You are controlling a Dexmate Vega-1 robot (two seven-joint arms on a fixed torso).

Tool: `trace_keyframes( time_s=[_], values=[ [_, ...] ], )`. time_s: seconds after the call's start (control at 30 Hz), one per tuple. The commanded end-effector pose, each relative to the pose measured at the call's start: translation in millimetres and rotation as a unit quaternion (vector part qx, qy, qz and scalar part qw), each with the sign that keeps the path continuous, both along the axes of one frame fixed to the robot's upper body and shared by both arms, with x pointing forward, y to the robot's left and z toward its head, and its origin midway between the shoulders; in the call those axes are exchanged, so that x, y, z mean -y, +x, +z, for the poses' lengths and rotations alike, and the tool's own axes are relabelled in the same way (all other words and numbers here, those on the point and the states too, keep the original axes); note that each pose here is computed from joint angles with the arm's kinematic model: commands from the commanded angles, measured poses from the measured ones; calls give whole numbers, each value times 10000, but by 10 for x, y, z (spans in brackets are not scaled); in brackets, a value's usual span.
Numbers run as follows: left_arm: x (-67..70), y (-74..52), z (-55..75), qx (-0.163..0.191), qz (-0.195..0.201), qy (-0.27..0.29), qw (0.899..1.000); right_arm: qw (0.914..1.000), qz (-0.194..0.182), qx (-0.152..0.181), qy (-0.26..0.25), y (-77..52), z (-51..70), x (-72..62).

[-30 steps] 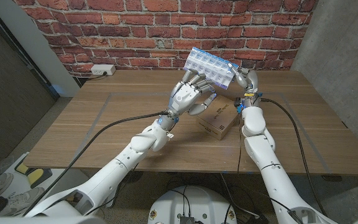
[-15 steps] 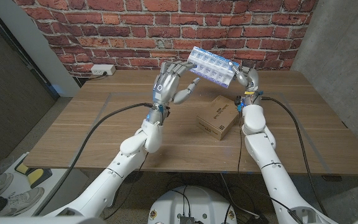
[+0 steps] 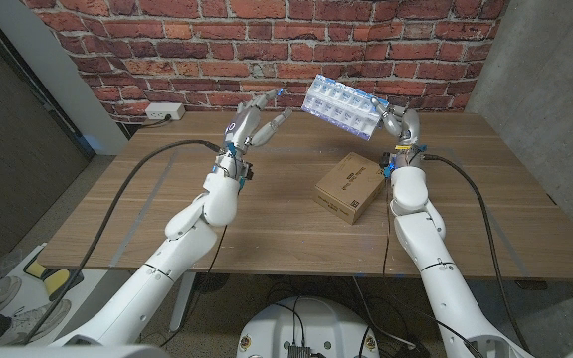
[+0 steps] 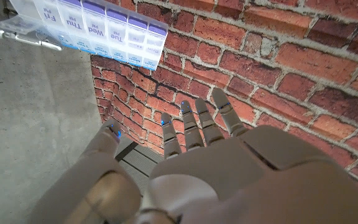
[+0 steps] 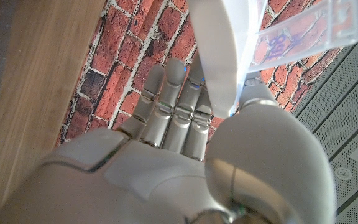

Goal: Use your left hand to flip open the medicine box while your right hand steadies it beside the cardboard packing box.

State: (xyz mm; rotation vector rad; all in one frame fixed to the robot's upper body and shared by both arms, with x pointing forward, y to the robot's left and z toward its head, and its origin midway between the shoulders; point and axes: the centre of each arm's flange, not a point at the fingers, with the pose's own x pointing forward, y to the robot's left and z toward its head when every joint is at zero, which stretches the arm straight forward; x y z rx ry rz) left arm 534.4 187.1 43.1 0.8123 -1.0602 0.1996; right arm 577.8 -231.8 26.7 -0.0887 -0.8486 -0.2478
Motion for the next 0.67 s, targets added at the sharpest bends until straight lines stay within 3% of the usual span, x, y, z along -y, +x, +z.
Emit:
trace_keyframes(
  time_s=[0.03, 0.27, 0.5, 0.67],
  values=[
    [-232, 187, 91, -1323, -953, -355, 9860, 9996, -269, -61, 83, -88, -74, 16],
    [-395, 359, 46, -1818, -1072, -260, 9771, 9993, -350, -119, 86, -133, -154, -162],
    [-563, 550, -110, -2224, -1160, -398, 9672, 9990, -358, -257, 9, -134, -216, -332],
    [-664, 565, -176, -2302, -1122, -415, 9658, 9990, -363, -240, -91, -137, -206, -451]
  ],
)
